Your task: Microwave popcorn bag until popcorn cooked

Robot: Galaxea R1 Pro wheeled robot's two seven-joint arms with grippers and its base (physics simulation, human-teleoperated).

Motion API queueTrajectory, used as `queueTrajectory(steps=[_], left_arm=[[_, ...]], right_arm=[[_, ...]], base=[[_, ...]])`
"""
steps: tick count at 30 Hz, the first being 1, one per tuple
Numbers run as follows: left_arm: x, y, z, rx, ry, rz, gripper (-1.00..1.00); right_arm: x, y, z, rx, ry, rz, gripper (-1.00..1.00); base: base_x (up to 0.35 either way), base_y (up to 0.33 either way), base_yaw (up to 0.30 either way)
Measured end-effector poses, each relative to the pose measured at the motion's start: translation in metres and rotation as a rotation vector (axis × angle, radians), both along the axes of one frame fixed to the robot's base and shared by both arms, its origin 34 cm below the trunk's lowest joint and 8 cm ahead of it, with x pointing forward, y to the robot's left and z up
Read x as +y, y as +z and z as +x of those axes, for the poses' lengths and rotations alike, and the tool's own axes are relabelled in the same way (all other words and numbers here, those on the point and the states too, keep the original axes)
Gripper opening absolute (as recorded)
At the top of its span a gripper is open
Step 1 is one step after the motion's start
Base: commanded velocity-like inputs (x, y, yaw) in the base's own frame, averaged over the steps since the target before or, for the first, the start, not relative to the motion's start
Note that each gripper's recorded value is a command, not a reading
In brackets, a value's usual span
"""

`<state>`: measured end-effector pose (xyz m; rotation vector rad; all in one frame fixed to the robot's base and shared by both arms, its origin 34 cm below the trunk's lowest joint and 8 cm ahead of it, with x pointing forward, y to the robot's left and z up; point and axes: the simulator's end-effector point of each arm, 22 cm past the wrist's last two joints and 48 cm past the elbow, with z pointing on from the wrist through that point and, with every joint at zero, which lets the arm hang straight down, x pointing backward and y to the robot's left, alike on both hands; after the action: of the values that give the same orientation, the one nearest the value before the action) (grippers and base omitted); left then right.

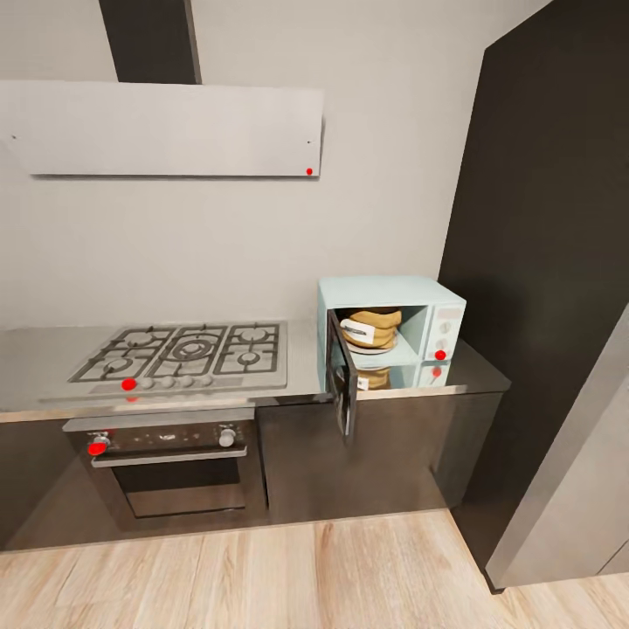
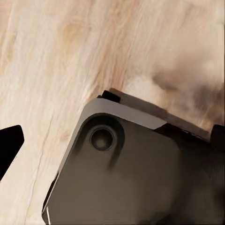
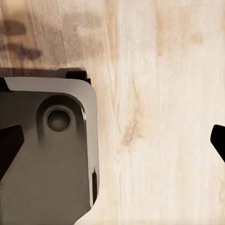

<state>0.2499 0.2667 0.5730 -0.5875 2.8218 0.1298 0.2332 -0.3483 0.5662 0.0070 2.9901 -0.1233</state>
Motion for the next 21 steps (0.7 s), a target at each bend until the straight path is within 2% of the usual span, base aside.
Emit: queueTrajectory(steps=[2, 4, 6, 9, 12, 15, 16, 17, 18, 21], left_arm=[[-0.004, 0.012, 0.042, -0.063, -0.006, -0.018, 1.0], [-0.012, 0.027, 0.08, -0.096, -0.023, -0.055, 1.0], [-0.02, 0.058, 0.136, -0.175, -0.048, -0.089, 1.0], [-0.037, 0.149, 0.238, -0.372, -0.102, -0.148, 1.0], [-0.056, 0.225, 0.294, -0.511, -0.153, -0.193, 1.0], [-0.109, 0.308, 0.365, -0.69, -0.225, -0.29, 1.0], [-0.122, 0.341, 0.392, -0.758, -0.248, -0.308, 1.0], [-0.131, 0.361, 0.406, -0.797, -0.266, -0.316, 1.0], [-0.147, 0.381, 0.418, -0.835, -0.302, -0.327, 1.0], [-0.191, 0.402, 0.421, -0.876, -0.409, -0.334, 1.0]], right_arm=[[0.0, 0.0, 0.0, 0.0, -0.005, 0.0, 1.0], [0.0, 0.0, 0.0, 0.0, -0.007, 0.0, 1.0], [0.0, 0.0, 0.0, -0.001, -0.007, 0.0, 1.0], [0.0, 0.0, 0.0, -0.001, -0.007, 0.0, 1.0], [0.0, 0.0, 0.0, -0.001, -0.008, 0.0, 1.0], [0.001, 0.0, 0.0, 0.0, -0.009, 0.002, 1.0], [0.003, 0.0, -0.001, 0.002, -0.01, 0.004, 1.0], [0.004, -0.001, -0.001, 0.004, -0.009, 0.005, 1.0], [0.005, -0.001, -0.002, 0.007, -0.009, 0.007, 1.0], [0.005, -0.001, -0.001, 0.006, -0.009, 0.006, 1.0]], base=[[0.0, 0.0, 0.0], [0.0, 0.0, 0.0], [0.0, 0.0, 0.0], [0.0, 0.0, 0.0], [0.0, 0.0, 0.0], [0.0, 0.0, 0.0], [0.0, 0.0, 0.0], [0.0, 0.0, 0.0], [0.0, 0.0, 0.0], [0.0, 0.0, 0.0]])
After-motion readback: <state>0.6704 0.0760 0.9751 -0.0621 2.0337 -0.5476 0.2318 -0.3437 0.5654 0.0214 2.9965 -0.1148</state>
